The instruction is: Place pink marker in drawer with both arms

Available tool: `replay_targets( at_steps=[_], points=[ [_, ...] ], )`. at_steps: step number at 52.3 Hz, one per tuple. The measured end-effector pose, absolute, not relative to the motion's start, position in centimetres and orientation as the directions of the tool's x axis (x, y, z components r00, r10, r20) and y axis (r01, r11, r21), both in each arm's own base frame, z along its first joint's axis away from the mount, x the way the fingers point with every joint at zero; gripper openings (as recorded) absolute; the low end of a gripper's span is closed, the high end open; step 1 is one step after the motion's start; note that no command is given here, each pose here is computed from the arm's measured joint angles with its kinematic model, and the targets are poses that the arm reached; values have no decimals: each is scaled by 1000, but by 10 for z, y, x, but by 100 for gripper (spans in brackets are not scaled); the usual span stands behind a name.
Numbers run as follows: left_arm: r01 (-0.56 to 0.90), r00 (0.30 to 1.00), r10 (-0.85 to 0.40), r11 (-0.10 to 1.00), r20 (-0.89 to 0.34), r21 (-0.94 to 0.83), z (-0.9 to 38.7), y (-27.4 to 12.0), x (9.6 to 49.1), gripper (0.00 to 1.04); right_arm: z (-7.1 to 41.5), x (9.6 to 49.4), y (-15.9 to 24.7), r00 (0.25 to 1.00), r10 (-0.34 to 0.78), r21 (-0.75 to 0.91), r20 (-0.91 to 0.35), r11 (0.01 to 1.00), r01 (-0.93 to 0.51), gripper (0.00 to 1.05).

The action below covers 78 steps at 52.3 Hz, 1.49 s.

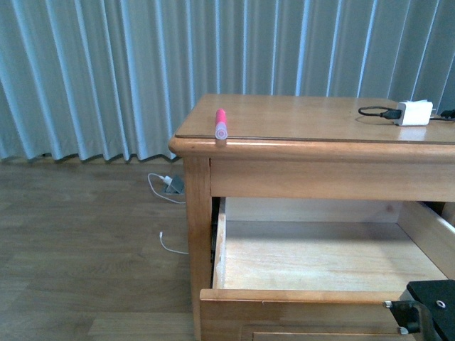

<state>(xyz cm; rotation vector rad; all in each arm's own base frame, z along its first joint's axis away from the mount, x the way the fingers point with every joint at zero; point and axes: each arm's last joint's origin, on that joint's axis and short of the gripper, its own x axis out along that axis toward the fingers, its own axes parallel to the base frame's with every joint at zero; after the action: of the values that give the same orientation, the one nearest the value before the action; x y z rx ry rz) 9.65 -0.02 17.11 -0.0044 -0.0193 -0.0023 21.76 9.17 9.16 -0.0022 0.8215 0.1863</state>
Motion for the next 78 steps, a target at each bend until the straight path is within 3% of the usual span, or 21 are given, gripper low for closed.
replay_targets(
  at_steps=[12, 14, 35, 51, 57, 78],
  points=[
    [2, 1000, -2, 1000, 19, -4, 171, 0, 97, 99, 132, 201, 84, 715, 227, 145, -662, 974, -175, 96],
    [2, 1000, -2, 1000, 19, -4, 171, 0, 97, 99, 139, 198, 82, 725, 232, 154, -649, 973, -174, 98],
    [3, 1000, -3, 1000, 19, -4, 171, 0, 97, 99, 209, 149, 33, 894, 192, 188, -404, 974, -124, 96],
    [2, 1000, -2, 1000, 19, -4, 171, 0, 97, 99, 212, 112, 4, 950, 183, 197, -253, 971, -135, 96],
    [2, 1000, -2, 1000, 19, -4, 171, 0, 97, 99, 206, 110, -2, 958, 129, 187, -256, 979, -82, 96],
    [2, 1000, -2, 1000, 19, -4, 171, 0, 97, 99, 206, 110, -2, 958, 129, 181, -256, 980, -83, 96]
  ],
)
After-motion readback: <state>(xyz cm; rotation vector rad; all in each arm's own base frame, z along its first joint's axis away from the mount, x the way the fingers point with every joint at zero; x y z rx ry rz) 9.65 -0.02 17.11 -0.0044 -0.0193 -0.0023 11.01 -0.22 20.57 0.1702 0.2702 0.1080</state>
